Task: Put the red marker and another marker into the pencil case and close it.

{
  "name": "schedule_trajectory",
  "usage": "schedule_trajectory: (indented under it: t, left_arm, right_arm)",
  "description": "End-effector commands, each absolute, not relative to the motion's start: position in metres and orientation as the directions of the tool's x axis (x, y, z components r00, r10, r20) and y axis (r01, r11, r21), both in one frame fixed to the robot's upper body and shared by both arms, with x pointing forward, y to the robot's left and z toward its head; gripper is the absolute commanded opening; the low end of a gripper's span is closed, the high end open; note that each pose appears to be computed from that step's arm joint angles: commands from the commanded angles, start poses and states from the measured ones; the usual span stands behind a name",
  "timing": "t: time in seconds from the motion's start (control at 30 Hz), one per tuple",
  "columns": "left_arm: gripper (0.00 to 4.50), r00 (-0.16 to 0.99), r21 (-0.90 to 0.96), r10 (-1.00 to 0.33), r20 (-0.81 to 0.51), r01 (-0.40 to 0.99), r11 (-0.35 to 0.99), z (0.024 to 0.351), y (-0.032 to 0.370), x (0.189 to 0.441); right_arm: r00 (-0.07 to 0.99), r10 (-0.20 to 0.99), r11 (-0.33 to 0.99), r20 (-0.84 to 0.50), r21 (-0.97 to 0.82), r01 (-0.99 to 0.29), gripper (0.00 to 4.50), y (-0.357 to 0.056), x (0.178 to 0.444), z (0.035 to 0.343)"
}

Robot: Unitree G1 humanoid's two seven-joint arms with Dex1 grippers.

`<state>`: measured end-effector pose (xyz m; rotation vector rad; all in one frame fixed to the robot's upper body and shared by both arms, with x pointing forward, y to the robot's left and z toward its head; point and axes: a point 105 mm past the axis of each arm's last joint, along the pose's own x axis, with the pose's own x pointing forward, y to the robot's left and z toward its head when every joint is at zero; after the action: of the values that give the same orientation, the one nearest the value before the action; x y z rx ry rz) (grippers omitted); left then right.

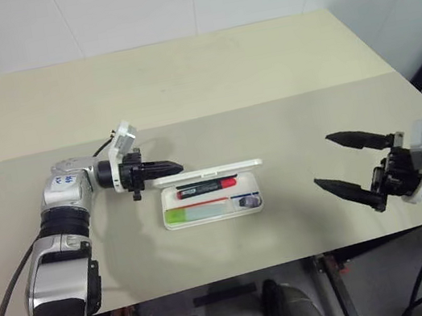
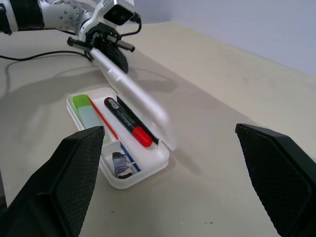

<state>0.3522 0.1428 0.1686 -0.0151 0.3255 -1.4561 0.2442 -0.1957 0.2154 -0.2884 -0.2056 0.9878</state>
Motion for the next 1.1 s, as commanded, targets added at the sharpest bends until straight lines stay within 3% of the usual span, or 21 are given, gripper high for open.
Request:
schedule_trajectory:
  t: [0.03, 0.67, 1.1]
  left_arm:
    - [0.01, -0.027, -0.201, -0.981, -0.193, 0.98, 0.012, 0.173, 0.132, 0.337]
    - [0.01, -0.087, -0.25, -0.956, -0.279, 0.968, -0.015, 0.135, 0.114, 0.315]
    - [0.01, -0.02, -0.267, -0.927, -0.375, 0.96, 0.087, 0.112, 0.11, 0.322]
  right_arm:
    - [0.523, 0.85, 0.505, 0.065, -0.389, -0.771, 4.5, -0.204, 0.242, 0.242]
    - [0.499, 0.865, 0.486, 0.048, -0.321, -0.813, 4.5, -0.215, 0.228, 0.258]
    - [0.511, 0.86, 0.492, 0.019, -0.302, -0.817, 4.5, -0.224, 0.221, 0.251]
